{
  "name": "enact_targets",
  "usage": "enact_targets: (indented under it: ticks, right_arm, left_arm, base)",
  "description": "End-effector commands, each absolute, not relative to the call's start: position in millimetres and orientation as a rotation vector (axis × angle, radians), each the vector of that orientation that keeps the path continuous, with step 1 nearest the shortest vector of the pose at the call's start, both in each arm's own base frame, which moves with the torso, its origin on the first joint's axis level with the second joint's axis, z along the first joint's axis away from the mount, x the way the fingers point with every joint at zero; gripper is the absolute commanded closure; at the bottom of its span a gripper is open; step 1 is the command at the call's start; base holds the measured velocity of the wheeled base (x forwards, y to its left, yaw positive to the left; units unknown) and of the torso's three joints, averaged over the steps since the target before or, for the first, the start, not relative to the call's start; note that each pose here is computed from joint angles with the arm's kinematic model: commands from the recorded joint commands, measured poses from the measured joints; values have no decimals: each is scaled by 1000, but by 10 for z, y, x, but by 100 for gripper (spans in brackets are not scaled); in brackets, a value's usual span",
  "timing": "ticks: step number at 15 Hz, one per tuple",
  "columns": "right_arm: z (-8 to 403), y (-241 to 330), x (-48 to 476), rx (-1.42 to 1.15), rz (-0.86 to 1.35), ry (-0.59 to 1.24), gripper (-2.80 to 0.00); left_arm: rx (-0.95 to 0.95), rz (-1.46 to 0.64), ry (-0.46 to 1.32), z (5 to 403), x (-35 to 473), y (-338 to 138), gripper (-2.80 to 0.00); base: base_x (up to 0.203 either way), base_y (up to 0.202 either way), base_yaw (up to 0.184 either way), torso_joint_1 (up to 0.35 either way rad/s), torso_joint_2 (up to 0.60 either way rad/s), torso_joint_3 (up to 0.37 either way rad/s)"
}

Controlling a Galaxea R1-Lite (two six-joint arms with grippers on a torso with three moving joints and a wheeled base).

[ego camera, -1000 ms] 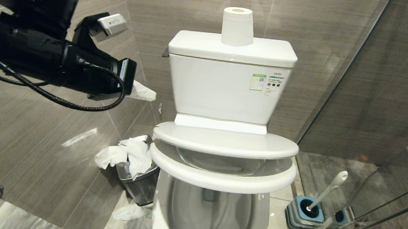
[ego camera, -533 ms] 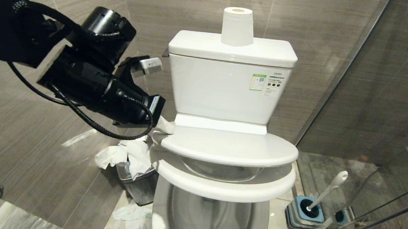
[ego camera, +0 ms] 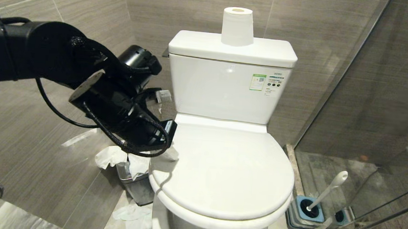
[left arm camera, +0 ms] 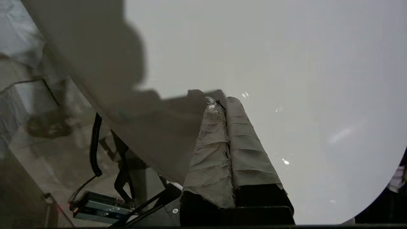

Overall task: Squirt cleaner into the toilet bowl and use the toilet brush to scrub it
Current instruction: Close the toilet lid

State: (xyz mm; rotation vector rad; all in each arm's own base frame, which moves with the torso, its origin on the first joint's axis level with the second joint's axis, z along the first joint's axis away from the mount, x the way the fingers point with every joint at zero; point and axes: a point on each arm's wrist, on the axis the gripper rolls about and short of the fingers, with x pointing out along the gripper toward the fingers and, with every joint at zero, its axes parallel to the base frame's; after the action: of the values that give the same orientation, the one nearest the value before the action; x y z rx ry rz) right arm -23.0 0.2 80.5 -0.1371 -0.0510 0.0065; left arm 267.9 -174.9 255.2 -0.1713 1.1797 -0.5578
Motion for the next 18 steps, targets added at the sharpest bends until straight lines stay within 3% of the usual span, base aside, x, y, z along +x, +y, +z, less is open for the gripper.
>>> enact_targets:
  ticks: [1, 18]
  right_arm:
    - [807, 2, -229, -138, 7, -51, 0]
    - [807, 2, -229, -138, 7, -51, 0]
  left_arm:
    - [-158, -540, 1253, 2375, 2696, -1815, 0]
    - [-26, -170, 1451, 1473, 2958, -1907, 0]
  base:
    - [0, 0, 0, 0, 0, 0]
    - [0, 0, 0, 0, 0, 0]
